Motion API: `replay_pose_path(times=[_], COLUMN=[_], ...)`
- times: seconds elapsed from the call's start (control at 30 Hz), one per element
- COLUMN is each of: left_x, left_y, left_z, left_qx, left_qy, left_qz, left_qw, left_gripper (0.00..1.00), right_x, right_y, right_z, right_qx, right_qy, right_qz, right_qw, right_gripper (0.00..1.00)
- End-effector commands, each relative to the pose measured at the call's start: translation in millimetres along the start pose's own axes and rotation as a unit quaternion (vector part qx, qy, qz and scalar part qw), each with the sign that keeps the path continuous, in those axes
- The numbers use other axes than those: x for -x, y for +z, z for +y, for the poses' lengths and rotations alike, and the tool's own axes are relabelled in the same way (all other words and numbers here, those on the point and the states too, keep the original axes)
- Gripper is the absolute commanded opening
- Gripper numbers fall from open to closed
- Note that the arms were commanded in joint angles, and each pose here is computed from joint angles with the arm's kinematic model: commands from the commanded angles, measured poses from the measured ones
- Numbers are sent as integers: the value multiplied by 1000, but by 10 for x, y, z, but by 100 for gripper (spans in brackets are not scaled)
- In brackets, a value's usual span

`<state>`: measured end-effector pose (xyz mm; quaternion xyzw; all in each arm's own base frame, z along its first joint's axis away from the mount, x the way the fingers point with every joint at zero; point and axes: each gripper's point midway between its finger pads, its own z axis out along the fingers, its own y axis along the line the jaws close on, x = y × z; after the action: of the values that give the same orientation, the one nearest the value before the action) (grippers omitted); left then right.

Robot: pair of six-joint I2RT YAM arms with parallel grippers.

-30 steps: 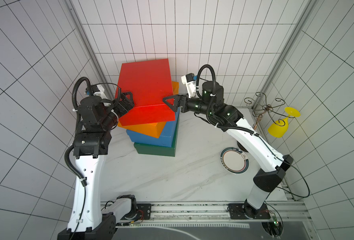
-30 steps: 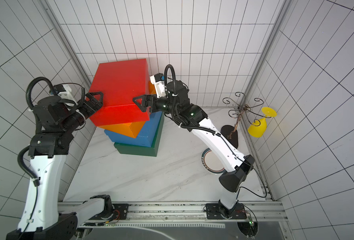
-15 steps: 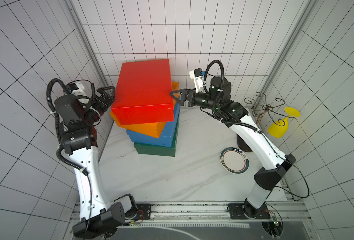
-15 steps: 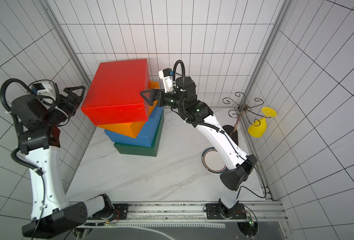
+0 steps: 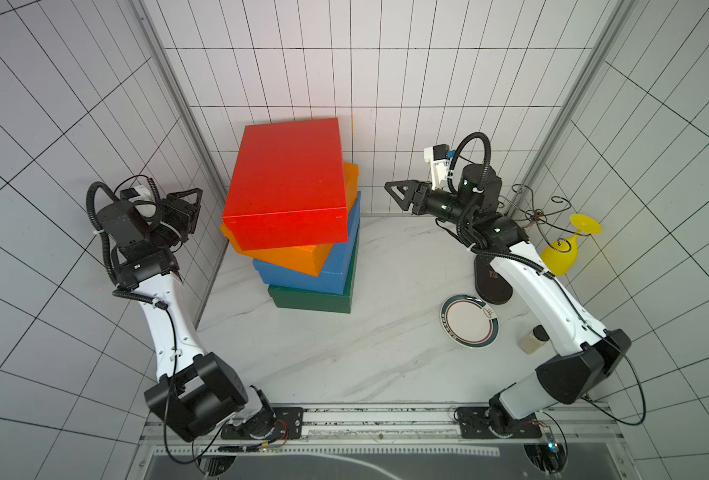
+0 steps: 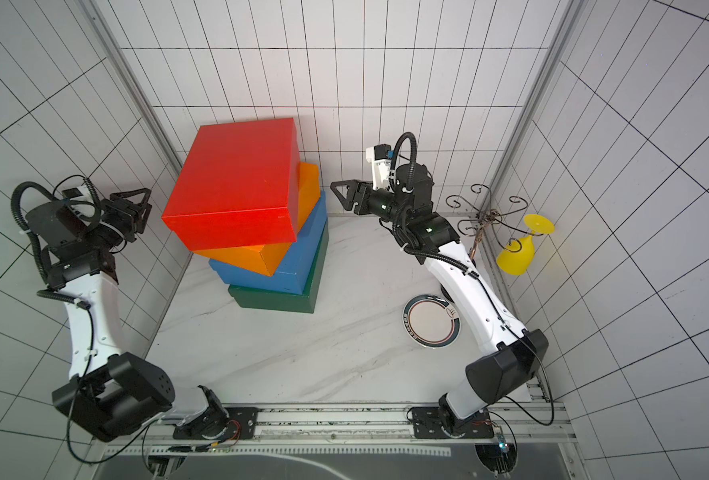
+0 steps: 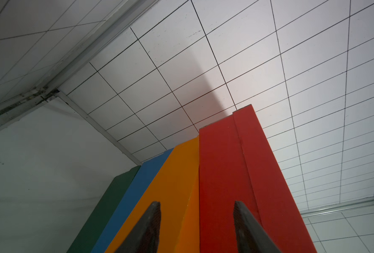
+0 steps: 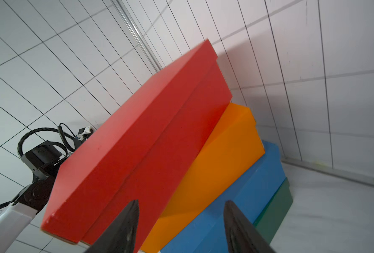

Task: Stack the shoeboxes
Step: Place the shoebox at the shoebox, then adjust the shoeboxes in the shoebox.

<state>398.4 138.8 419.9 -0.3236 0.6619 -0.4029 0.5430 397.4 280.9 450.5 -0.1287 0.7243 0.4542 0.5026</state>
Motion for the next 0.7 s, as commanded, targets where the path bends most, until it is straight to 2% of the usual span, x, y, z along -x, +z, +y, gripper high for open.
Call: replay_pose_path(times=[0.0, 0.1, 0.23, 0.4, 0.67], left_x=[57, 86, 75, -97, -674], left_y=[46, 108, 212, 373, 699], left_z=[113, 355, 653, 1120, 1605], left_qx=[-9, -1, 13, 44, 104], left_qy=[-2, -27, -50, -98, -115], left_qz=[-12, -20, -18, 10, 72], left_qw=[1000, 999, 998, 994, 985], left_gripper=[33, 25, 22, 19, 17], right_x=[-390, -609, -892, -1316, -2012], right_y=[143, 192, 237, 324, 493], right_z=[-402, -630, -914, -1232, -1619], right_qx=[-20, -34, -59, -74, -81], right_qy=[23, 35, 46, 75, 121], right_qz=[40, 57, 76, 105, 173], right_qw=[999, 997, 994, 989, 974], right_gripper=[49, 28, 0, 0, 0])
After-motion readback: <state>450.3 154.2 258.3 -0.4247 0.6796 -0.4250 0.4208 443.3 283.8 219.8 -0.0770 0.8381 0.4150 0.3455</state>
